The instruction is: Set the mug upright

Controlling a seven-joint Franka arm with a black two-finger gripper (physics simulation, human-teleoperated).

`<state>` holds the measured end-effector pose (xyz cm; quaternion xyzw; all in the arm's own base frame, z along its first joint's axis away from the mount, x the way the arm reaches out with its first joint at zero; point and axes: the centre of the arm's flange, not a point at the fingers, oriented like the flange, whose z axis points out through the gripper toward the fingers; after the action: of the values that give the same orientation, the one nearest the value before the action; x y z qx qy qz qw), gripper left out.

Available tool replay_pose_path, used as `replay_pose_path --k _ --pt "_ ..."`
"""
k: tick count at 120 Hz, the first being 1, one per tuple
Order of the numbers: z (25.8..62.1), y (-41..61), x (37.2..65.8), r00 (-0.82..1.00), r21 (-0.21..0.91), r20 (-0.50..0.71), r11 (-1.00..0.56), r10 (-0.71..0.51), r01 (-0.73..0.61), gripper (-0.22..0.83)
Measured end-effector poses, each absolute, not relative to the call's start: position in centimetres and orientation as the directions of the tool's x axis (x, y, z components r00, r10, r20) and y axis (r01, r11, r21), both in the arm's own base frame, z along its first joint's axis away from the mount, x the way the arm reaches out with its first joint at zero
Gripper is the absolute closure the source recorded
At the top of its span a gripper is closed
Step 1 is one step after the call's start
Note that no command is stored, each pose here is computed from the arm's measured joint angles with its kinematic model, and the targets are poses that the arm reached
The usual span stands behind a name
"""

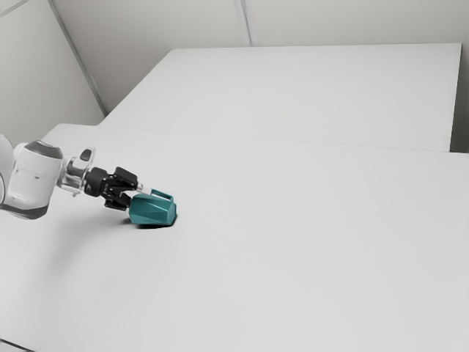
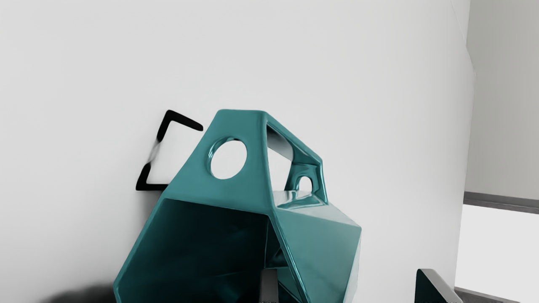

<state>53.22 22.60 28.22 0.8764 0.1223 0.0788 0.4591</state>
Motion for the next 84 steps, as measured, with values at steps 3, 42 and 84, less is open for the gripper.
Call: replay_pose_path --k 3,42,84 --pt "28.2 22.6 53.2 0.958 0.824 0.027 -0.549 0.286 0.141 0.34" --pt "27.9 22.2 53.4 0.960 0.826 0.029 -0.548 0.278 0.133 0.54" --pt "29.4 21.6 54.8 0.964 0.819 0.072 -0.567 0.255 0.089 0.73"
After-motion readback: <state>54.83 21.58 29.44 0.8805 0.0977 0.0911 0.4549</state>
